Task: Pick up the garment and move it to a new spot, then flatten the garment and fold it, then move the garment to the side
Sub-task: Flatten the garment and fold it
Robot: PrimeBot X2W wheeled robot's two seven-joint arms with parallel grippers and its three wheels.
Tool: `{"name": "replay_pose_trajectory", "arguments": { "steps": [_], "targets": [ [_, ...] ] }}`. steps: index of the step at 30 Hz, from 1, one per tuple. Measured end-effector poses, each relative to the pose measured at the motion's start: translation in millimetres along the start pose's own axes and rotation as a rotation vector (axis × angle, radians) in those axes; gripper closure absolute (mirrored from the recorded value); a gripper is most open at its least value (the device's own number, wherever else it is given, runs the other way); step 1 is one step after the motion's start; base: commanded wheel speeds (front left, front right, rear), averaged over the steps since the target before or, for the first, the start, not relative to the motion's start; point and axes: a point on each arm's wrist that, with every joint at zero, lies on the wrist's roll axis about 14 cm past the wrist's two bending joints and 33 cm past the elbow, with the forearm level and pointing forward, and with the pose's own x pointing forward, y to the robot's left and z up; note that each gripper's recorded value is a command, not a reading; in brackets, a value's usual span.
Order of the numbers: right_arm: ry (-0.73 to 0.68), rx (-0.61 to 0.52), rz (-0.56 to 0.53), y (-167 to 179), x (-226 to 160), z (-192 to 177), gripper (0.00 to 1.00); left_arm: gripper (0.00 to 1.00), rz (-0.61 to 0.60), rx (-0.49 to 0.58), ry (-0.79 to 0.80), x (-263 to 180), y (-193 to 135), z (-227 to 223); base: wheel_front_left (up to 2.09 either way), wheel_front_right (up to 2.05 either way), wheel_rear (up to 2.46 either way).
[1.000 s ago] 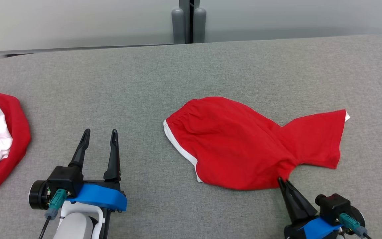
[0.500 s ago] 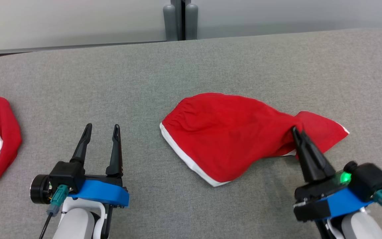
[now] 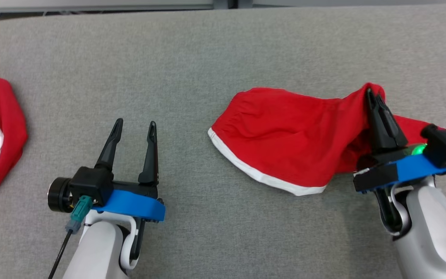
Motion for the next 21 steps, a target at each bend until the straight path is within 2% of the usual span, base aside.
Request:
{"name": "replay_pose_trajectory", "arguments": {
  "steps": [5,7,10,15,21],
  "targets": [
    [0.094,0.019,0.032,9.3,19.0,-37.5,1.0,0.0,0.018,0.0,0.018,2.9,7.5,-8.0,0.0,0.0,0.0],
    [0.128,0.022,0.044,13.1,21.3,-49.2,0.0,0.0,0.025,-0.001,0.026,2.5,9.9,-11.1,0.0,0.0,0.0],
    [0.146,0.012,0.058,14.9,19.8,-52.7,0.0,0.0,0.027,0.002,0.026,2.2,10.2,-10.6,0.0,0.0,0.0],
    [0.115,-0.029,0.064,8.5,5.6,-36.0,0.0,0.0,0.024,0.005,0.005,1.4,8.6,-1.3,0.0,0.0,0.0],
    [0.041,-0.08,0.0,-17.5,-27.1,-4.3,0.0,0.0,0.014,0.01,-0.012,-1.7,3.6,5.7,0.0,0.0,0.0]
  ]
}}
